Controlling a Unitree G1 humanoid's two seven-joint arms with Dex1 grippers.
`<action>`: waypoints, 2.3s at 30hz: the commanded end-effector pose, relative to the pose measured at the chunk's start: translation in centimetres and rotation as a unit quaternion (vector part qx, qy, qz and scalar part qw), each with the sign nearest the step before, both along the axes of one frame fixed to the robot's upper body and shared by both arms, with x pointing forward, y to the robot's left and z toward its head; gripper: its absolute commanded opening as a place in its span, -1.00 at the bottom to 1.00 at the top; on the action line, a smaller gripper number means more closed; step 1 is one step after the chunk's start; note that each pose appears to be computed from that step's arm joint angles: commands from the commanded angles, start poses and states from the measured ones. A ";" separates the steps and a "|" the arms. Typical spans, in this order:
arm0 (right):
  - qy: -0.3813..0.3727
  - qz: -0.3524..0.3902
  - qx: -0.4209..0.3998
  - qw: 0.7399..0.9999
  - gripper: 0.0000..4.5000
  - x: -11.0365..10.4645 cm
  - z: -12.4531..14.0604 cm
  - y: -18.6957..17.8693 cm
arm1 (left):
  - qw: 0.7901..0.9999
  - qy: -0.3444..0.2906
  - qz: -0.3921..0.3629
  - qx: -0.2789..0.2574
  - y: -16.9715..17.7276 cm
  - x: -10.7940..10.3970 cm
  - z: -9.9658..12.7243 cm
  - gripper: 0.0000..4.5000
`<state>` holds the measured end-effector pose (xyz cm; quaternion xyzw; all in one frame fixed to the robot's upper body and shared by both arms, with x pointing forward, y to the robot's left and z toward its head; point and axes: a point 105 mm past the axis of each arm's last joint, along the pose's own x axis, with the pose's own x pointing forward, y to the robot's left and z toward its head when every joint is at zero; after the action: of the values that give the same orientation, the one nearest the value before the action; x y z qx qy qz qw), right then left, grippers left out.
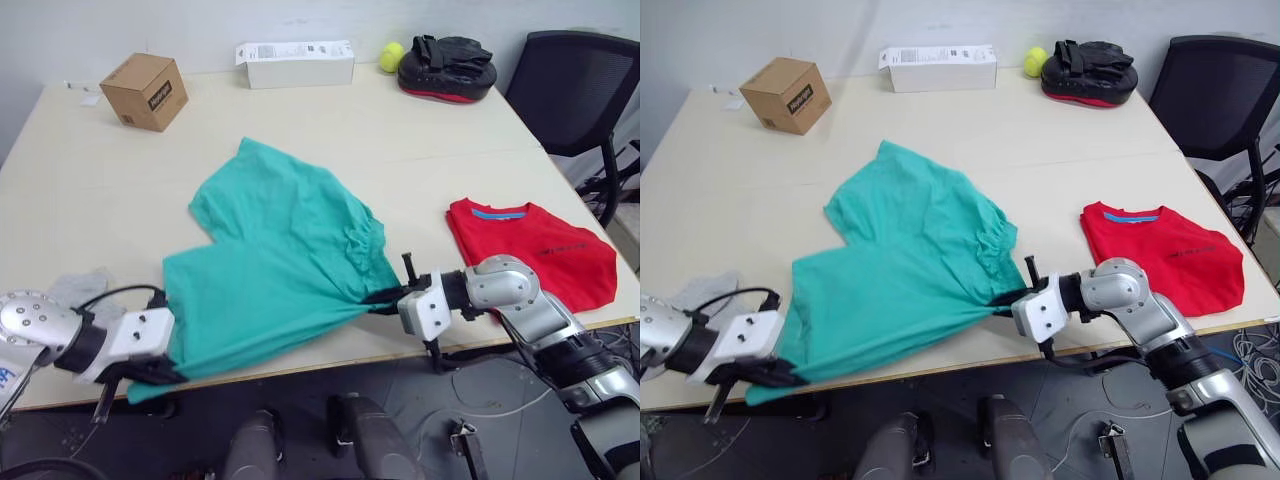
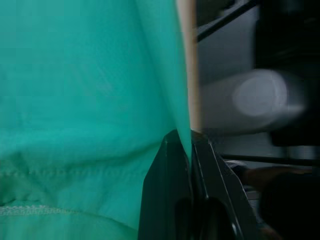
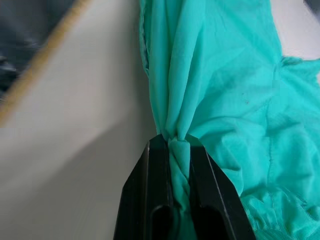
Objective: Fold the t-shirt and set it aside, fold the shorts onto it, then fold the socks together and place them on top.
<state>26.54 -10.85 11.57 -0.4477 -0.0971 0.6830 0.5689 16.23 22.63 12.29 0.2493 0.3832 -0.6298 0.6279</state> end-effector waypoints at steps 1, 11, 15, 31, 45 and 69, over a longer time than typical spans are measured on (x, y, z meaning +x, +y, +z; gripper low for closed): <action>0.098 0.002 0.005 0.995 -0.98 -1.9 1.2 -1.0 | 0.999 0.034 -0.013 -0.009 -0.7 -1.6 0.9 -1.00; 0.197 -0.029 0.013 0.980 -0.98 -2.6 2.6 -1.4 | 1.000 -0.013 0.006 -0.023 -0.8 0.5 1.9 -1.00; 0.285 -0.015 0.027 0.958 -0.98 -4.2 4.7 -1.3 | 0.998 -0.029 -0.004 -0.050 -0.1 1.7 4.4 -1.00; 0.356 -0.237 0.233 0.874 -0.98 3.7 8.5 -3.0 | 0.896 -0.433 0.049 -0.090 -5.4 24.7 17.8 -1.00; 0.322 -0.412 0.235 0.820 -0.60 5.7 5.1 -4.7 | 0.867 -0.489 0.089 -0.012 -9.4 29.5 10.8 -0.61; 0.046 -0.229 0.095 0.968 1.00 -0.6 5.5 0.6 | 0.909 -0.407 -0.081 -0.039 -2.7 22.5 7.6 0.98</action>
<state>26.52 -10.93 16.81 -0.3230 -0.0038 0.5395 0.7775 39.18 19.89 18.55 0.4443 0.0719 -0.5366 0.7138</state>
